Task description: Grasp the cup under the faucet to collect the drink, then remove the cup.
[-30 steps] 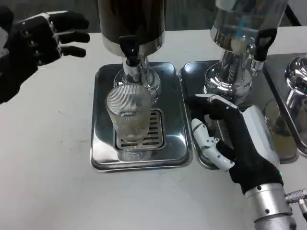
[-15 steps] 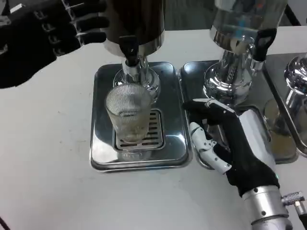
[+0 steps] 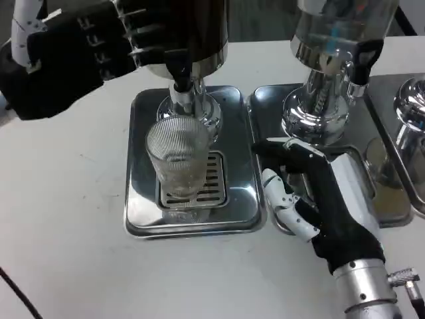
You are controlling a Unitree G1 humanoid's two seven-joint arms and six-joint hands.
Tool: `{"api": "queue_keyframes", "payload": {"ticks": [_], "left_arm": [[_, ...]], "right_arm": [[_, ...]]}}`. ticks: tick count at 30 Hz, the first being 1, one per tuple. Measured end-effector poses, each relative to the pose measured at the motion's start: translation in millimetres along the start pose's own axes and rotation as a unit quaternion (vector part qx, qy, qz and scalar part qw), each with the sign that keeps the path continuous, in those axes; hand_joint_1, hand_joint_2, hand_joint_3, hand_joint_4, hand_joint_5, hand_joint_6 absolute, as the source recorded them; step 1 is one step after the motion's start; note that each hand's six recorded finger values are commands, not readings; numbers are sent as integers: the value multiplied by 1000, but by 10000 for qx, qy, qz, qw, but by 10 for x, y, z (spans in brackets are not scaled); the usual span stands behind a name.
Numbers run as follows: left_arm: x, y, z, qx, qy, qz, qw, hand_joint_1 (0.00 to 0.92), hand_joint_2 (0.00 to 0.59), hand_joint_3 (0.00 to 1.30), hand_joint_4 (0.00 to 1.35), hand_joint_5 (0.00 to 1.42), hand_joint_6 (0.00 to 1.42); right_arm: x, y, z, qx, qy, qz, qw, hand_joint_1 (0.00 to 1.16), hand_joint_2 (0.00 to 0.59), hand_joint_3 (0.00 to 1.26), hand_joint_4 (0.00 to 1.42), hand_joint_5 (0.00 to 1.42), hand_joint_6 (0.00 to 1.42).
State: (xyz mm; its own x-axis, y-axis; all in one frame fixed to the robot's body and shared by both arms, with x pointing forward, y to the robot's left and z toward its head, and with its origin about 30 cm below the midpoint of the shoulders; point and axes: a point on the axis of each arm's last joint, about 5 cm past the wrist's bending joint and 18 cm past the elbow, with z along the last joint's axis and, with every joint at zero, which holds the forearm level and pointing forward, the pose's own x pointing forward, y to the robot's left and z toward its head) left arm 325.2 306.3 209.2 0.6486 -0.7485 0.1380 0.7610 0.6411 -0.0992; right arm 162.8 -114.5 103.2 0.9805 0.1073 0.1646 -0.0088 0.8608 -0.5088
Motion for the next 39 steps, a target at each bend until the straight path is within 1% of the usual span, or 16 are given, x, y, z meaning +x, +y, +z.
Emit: {"api": "queue_keyframes", "payload": {"ticks": [2,6,9,12,17,22,26,27,31,33,39], "left_arm": [[39,-9,-5,27,-17,-48,10000,0,50,317,184,183,184],[108,-28,-37,47,103,-82,9999,0,48,325,193,192,184],[160,-46,-64,86,137,-128,9998,0,46,326,194,193,184],[217,-67,-86,205,308,-225,9991,0,45,326,194,193,184],[294,-99,-123,396,411,-247,9981,0,43,327,200,193,184],[345,-124,-139,581,397,-256,9972,0,51,334,204,191,184],[366,-137,-131,856,422,-242,9951,0,51,342,216,190,182],[368,-141,-130,945,421,-230,9944,0,51,347,218,190,163],[371,-161,-150,1239,388,-201,9913,0,51,357,229,190,140],[385,-168,-140,1369,417,-240,9894,0,51,368,236,190,136],[399,-182,-130,1614,452,-294,9854,0,51,374,240,190,135]], "right_arm": [[0,8,0,45,17,-1,10000,324,465,457,386,382,345],[-3,17,-5,72,47,-21,10000,320,462,461,389,382,345],[-5,24,-2,102,62,-51,9999,317,461,462,393,382,345],[-8,26,-3,118,79,-67,9999,315,460,463,396,382,345],[-24,26,-15,137,131,-111,9998,312,460,463,399,382,345],[-33,29,-20,157,162,-122,9997,310,460,464,399,382,345],[-34,27,-21,172,169,-131,9996,309,460,464,399,384,345],[-34,27,-22,176,171,-132,9996,308,460,464,399,393,345],[-34,23,-24,193,180,-143,9995,307,460,464,399,397,349],[-33,17,-27,201,189,-156,9995,306,460,464,399,397,352],[-33,11,-31,220,201,-170,9994,306,460,464,399,398,356]]}}
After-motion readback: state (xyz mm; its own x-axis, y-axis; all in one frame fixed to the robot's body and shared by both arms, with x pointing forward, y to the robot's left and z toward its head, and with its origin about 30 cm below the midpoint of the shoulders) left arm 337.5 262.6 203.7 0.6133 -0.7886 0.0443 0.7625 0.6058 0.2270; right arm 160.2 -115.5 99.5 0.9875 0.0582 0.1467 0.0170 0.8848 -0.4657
